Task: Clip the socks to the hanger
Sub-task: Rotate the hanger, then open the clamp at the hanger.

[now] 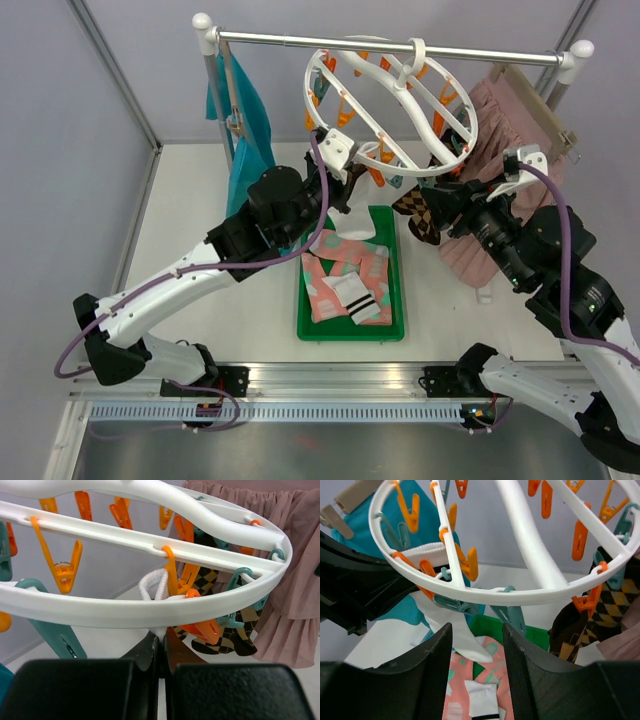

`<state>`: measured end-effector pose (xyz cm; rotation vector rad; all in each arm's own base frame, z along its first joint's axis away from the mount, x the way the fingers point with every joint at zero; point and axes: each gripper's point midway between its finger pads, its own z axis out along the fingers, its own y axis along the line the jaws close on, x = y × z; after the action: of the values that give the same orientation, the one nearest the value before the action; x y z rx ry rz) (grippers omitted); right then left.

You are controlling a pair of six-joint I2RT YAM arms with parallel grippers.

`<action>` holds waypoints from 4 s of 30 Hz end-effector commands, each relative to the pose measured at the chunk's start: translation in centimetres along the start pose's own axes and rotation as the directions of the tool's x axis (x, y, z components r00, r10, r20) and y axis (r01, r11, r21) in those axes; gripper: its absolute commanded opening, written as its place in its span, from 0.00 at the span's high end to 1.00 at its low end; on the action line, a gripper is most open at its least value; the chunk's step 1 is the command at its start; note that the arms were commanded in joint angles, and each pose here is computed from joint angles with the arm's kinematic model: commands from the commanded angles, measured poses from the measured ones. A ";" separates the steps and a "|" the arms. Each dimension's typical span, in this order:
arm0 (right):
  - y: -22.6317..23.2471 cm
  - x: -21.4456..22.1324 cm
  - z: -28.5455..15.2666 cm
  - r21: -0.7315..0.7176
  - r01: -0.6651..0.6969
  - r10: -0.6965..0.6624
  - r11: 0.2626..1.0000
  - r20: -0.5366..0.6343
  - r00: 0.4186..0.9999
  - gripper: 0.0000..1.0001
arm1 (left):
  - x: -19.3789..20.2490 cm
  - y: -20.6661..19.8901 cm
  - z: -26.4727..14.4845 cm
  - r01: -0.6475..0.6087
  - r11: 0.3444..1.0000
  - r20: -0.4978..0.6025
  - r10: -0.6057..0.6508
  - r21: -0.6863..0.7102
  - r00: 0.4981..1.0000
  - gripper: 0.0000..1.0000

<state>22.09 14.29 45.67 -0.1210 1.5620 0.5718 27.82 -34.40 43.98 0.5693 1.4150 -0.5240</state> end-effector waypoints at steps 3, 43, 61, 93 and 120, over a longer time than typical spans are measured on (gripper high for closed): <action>-1.0 1.1 0.0 0.044 -0.003 0.004 0.999 -0.016 1.000 0.48 | -2.2 -0.9 0.2 -0.037 0.999 0.045 0.036 0.021 0.998 0.98; -5.1 2.3 2.2 0.271 0.143 -0.134 0.952 -0.051 0.990 0.39 | -1.7 -2.0 1.6 -0.060 0.998 0.025 0.060 0.026 0.998 0.98; -6.1 1.8 3.3 0.350 0.152 -0.149 0.924 -0.037 0.988 0.40 | -1.3 -2.1 1.7 -0.068 0.997 0.016 0.067 0.024 0.998 0.98; -6.4 1.6 3.8 0.379 0.154 -0.151 0.912 -0.037 0.988 0.40 | -1.0 -2.2 1.8 -0.081 0.996 0.010 0.081 0.030 0.997 0.98; -7.1 1.1 3.9 0.437 0.115 -0.126 0.892 -0.006 0.992 0.69 | -0.1 -2.3 1.5 -0.081 0.996 -0.011 0.081 0.036 0.997 0.98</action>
<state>28.80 10.85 40.48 0.0658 1.6687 0.0811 27.65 -37.25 43.44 0.6468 1.4067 -0.5021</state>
